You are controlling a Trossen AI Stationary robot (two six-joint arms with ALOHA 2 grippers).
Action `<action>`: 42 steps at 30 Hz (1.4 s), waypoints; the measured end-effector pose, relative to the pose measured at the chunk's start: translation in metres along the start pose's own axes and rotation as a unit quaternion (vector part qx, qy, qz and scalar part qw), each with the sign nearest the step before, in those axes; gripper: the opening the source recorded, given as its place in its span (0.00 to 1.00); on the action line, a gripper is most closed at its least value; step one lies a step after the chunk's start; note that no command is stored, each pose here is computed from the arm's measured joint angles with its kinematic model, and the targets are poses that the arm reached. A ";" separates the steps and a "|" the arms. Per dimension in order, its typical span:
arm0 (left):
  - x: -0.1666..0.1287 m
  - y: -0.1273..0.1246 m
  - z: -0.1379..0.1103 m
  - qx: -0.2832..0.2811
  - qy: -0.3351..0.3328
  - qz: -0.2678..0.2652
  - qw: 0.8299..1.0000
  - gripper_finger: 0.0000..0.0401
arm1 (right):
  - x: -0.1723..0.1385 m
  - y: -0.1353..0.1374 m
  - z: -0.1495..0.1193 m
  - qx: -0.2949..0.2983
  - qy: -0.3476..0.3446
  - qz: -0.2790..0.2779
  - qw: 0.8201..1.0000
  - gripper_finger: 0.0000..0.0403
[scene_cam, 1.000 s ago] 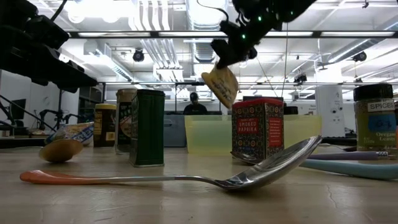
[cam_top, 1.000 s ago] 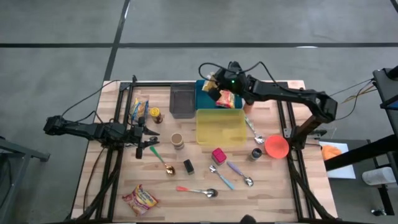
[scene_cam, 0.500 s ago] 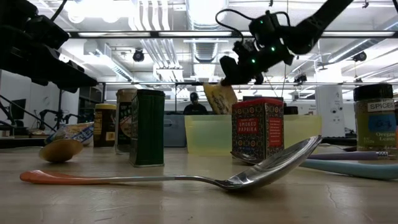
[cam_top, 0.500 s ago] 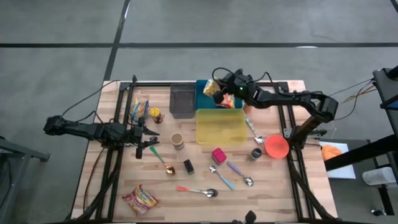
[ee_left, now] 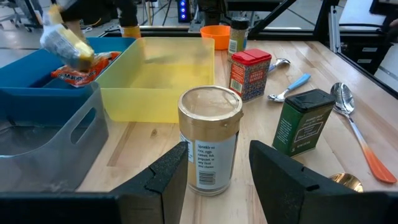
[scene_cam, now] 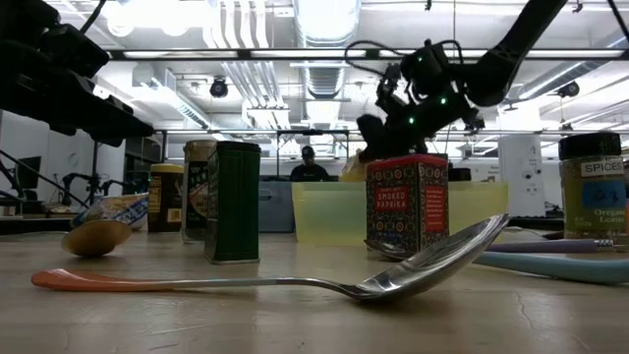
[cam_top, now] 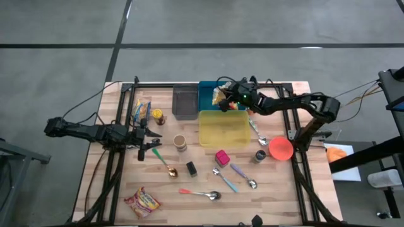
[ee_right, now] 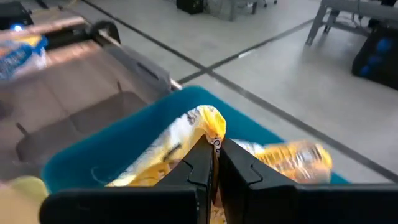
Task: Pick & Place Food Item
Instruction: Put the yellow noodle pack into the blue bin, then put the red noodle pack into the blue bin
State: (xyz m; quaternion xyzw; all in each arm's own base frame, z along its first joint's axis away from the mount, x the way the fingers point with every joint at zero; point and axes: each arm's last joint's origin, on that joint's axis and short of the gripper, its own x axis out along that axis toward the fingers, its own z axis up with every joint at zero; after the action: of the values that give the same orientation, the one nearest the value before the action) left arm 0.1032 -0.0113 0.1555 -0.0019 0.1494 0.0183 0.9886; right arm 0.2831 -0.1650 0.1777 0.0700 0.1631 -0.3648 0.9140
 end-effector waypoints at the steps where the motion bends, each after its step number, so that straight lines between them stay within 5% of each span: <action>1: 0.000 0.000 0.000 0.000 0.000 0.000 1.000 0.43 | 0.002 0.000 -0.003 -0.001 0.006 -0.001 1.000 0.03; 18: 0.000 0.000 0.000 0.000 0.000 0.000 1.000 0.43 | 0.019 0.004 -0.005 0.005 0.017 0.007 1.000 0.05; 31: 0.000 0.000 0.000 0.000 0.000 0.000 1.000 0.43 | 0.019 0.004 -0.004 0.002 0.011 0.011 1.000 0.44; 42: 0.000 0.000 0.000 0.000 0.000 0.000 1.000 0.43 | 0.010 0.009 0.008 0.013 -0.006 0.037 0.999 0.50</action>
State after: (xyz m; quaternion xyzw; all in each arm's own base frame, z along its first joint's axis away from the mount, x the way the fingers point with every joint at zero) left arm 0.1032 -0.0113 0.1554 -0.0019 0.1495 0.0183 0.9886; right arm 0.2977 -0.1669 0.1822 0.0855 0.1501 -0.3332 0.9269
